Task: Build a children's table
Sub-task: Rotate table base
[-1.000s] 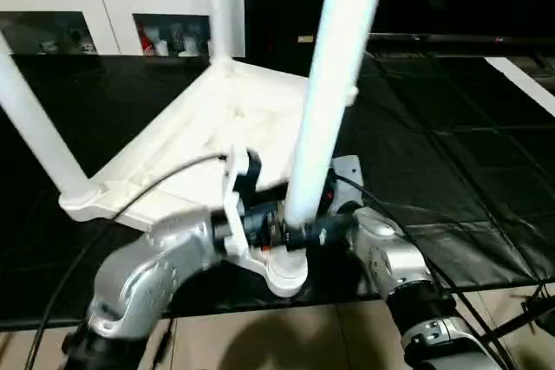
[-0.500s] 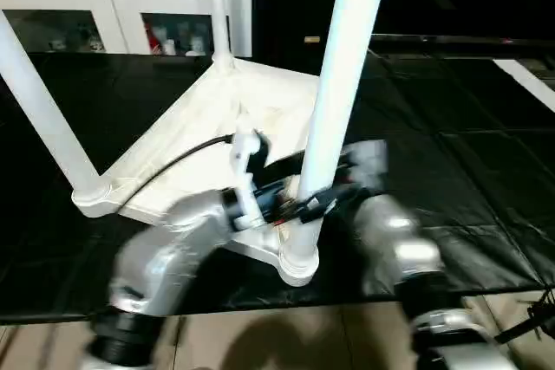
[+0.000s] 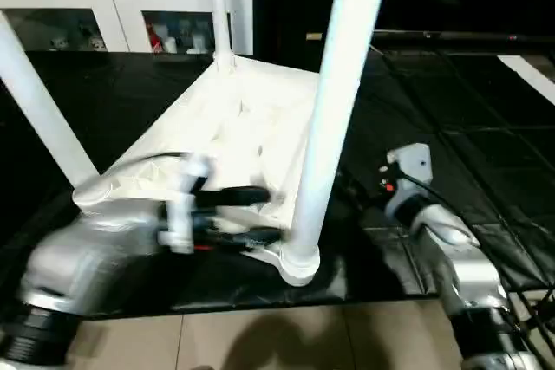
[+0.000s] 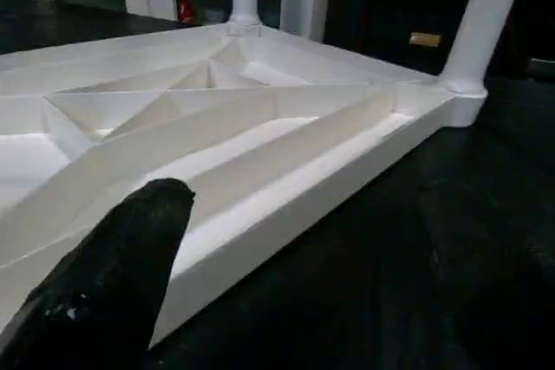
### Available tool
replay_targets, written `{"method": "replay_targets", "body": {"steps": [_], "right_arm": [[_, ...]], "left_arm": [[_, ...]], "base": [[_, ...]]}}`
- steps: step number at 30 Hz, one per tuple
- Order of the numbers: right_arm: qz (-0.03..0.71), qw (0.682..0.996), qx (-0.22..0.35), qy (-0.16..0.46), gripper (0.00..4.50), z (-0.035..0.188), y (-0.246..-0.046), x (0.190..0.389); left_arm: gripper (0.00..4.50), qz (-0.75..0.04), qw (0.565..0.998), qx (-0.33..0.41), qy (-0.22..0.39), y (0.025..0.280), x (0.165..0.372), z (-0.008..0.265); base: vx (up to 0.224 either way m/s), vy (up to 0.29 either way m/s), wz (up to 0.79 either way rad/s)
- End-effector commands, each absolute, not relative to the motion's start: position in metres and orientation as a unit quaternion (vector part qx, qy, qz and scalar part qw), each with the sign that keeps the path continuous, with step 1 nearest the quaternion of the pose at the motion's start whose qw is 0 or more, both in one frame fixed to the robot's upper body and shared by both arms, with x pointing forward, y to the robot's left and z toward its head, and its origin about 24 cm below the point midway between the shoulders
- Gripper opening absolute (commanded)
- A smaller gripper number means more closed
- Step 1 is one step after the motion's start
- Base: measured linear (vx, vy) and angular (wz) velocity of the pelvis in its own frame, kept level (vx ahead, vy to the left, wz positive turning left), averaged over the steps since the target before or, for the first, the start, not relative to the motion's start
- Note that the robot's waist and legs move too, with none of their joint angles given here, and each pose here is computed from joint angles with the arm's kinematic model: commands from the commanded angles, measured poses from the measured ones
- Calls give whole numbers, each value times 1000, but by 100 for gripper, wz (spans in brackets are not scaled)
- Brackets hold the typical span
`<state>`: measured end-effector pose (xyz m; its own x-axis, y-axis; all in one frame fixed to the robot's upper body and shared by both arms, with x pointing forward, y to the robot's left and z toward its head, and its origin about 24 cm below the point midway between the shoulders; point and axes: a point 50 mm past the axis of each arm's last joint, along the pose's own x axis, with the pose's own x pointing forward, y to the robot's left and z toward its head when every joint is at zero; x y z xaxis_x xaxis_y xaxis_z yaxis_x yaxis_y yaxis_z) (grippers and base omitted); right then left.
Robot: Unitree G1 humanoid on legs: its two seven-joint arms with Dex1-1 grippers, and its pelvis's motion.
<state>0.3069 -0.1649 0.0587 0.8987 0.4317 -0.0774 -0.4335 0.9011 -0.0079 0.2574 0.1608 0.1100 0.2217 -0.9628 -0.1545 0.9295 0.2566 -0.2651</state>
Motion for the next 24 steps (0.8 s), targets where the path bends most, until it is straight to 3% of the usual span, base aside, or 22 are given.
{"method": "replay_targets", "body": {"steps": [1,4,7,10,12,13,15,19,24], "right_arm": [[217,975,-21,33,450,62,-170,303],[224,973,-35,33,450,64,-171,298],[259,963,-79,15,450,70,-170,291],[247,962,-117,-9,450,74,-175,288],[246,961,-122,-13,450,74,-175,288],[223,957,-182,-32,450,73,-180,286],[213,950,-225,-46,450,72,-183,284],[174,946,-264,-77,450,75,-190,282],[162,944,-270,-103,450,78,-193,279]], "left_arm": [[446,-609,775,-20,166,172,259,108],[446,-611,764,43,201,184,261,100],[418,-602,761,112,213,189,268,93],[398,-606,748,170,212,186,271,87],[383,-606,746,177,211,186,272,87],[372,-605,751,188,188,179,277,86],[363,-608,749,192,177,175,278,85],[327,-623,734,207,174,171,279,81],[288,-628,727,214,175,169,279,78]], "base": [[0,0,0],[0,0,0],[0,0,0],[0,0,0],[0,0,0],[0,0,0],[0,0,0],[0,0,0],[0,0,0]]}}
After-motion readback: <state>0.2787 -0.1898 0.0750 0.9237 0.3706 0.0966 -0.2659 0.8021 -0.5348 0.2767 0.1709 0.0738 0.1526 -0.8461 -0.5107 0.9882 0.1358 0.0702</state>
